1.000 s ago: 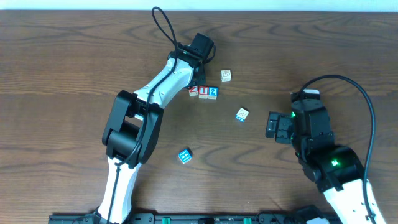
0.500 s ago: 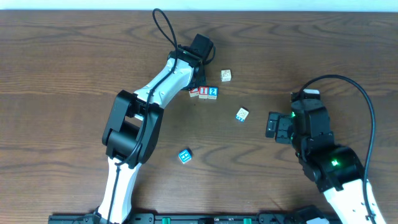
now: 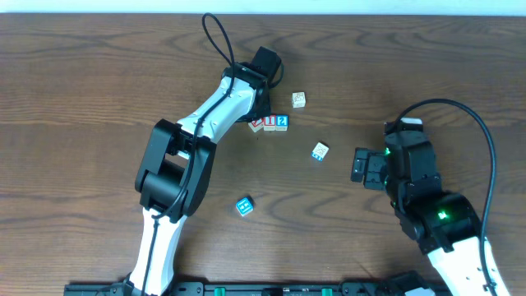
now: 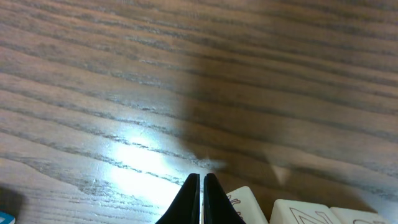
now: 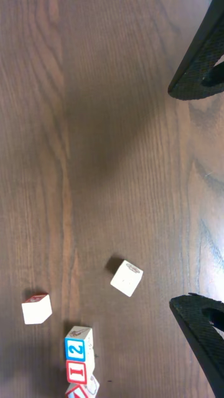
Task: Spell out Ai2
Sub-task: 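Push the 'A' block with the left gripper to align it with 'I2'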
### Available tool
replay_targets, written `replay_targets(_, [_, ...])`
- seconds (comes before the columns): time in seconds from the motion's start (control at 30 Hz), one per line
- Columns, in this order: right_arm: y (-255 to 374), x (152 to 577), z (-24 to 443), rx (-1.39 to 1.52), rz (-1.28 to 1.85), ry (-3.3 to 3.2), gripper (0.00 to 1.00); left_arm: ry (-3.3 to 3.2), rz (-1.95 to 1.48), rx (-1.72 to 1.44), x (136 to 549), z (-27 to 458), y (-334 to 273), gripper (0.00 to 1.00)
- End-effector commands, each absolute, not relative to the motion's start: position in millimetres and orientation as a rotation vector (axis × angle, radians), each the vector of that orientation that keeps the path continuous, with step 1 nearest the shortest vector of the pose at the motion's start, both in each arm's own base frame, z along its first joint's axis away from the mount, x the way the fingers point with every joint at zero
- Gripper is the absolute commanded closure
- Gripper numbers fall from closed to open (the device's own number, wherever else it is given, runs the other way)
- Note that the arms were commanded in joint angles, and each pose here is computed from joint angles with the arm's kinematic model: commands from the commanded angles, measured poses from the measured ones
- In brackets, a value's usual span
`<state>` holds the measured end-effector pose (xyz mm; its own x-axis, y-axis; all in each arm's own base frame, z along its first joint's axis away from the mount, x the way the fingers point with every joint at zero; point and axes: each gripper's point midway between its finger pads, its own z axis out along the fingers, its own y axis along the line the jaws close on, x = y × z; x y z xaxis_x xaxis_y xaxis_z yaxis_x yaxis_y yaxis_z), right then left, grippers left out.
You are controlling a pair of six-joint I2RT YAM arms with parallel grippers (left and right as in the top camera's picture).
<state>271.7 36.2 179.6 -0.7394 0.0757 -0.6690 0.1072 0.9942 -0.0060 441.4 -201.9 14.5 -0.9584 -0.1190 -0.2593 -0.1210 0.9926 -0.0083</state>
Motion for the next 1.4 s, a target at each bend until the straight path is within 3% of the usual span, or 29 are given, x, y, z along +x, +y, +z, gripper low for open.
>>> replay_targets(0.0, [31, 273, 181, 0.131, -0.080, 2.399, 0.01, 2.912, 0.032, -0.152, 434, 5, -199, 0.94])
replay_targets(1.37, [31, 273, 181, 0.131, -0.081, 2.399, 0.01, 3.003, 0.020, -0.266, 412, 1, -198, 0.94])
